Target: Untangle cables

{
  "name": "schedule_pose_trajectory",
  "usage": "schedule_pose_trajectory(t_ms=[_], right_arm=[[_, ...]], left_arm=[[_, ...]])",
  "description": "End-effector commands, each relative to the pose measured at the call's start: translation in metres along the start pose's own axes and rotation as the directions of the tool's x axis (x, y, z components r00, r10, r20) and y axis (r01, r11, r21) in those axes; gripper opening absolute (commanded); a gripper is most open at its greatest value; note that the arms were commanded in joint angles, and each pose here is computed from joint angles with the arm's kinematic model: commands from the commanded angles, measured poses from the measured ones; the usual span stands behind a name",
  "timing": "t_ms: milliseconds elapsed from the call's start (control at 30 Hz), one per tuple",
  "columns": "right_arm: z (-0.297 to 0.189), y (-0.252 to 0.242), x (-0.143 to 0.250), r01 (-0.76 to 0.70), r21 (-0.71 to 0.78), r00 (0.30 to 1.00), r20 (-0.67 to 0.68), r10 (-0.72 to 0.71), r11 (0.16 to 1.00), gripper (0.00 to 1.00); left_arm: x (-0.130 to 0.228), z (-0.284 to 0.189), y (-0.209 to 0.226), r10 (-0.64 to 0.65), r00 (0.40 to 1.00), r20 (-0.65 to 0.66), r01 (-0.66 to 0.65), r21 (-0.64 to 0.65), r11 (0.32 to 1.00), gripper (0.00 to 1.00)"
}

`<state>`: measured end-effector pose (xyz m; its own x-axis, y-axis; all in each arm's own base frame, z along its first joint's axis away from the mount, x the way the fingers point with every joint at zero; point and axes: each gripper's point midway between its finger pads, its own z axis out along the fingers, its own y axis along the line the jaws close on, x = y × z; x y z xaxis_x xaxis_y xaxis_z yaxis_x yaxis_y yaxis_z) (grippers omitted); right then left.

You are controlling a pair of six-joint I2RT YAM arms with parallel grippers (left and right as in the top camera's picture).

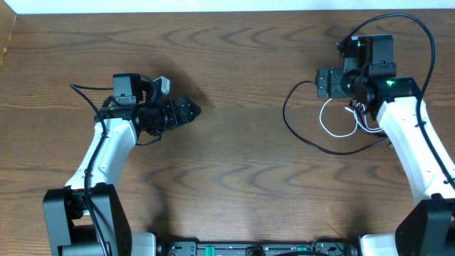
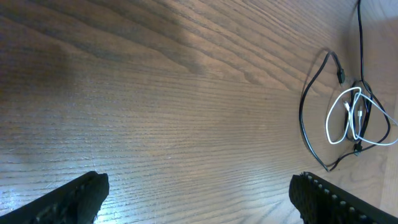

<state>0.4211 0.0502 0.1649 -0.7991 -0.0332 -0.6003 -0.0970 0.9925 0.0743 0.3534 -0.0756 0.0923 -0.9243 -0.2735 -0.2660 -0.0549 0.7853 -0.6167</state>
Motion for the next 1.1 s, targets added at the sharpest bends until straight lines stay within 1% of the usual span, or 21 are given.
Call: schedule_pose_trajectory(t_ms=[0,267,367,467,600,667,767,867,967,1067], right_arm=[[0.002,0.001,0.004,-0.011,-0.011,1.0,-0.014,0.011,1.0,0.99],[0.002,0.002,0.004,-0.011,-0.012,1.0,-0.014,0.011,1.0,0.99],[0.002,0.002,0.004,-0.011,-0.012,1.0,-0.014,0.011,1.0,0.99],[0.002,0.002,0.004,-0.011,-0.012,1.0,-0.014,0.011,1.0,0.99],[0.002,0.002,0.004,-0.011,-0.012,1.0,-0.014,0.011,1.0,0.99],[0.002,0.002,0.004,-0.011,-0.012,1.0,-0.014,0.011,1.0,0.99],[0.002,0.002,0.004,-0.011,-0.012,1.0,-0.014,0.011,1.0,0.99],[0.002,0.002,0.004,-0.011,-0.012,1.0,-0.014,0.011,1.0,0.99],[0.002,0.002,0.004,-0.011,-0.012,1.0,-0.014,0.011,1.0,0.99],[0.002,0.002,0.004,-0.011,-0.012,1.0,-0.014,0.011,1.0,0.99]], left_arm=[[0.005,0.003,0.004,0.006,1.0,-0.017,-0.006,-0.01,1.0,0.98],[0.004,0.002,0.005,0.01,1.0,-0.011,-0.01,-0.021,1.0,0.98],[-0.002,-0.006,0.009,0.029,0.999,0.031,-0.026,-0.078,0.997,0.98],[-0.011,-0.016,0.0,0.063,0.995,0.079,-0.058,-0.068,0.996,0.98],[-0.035,-0.035,-0.017,0.163,0.965,0.203,-0.151,-0.076,0.986,0.98],[-0.046,-0.047,-0.026,0.248,0.932,0.265,-0.225,-0.112,0.968,0.98],[-0.058,-0.066,-0.043,0.386,0.859,0.336,-0.34,-0.189,0.921,0.98],[-0.065,-0.088,-0.061,0.511,0.767,0.388,-0.436,-0.27,0.859,0.98],[-0.068,-0.109,-0.068,0.56,0.712,0.424,-0.444,-0.346,0.827,0.98],[-0.066,-0.125,-0.068,0.575,0.681,0.453,-0.421,-0.4,0.814,0.98]])
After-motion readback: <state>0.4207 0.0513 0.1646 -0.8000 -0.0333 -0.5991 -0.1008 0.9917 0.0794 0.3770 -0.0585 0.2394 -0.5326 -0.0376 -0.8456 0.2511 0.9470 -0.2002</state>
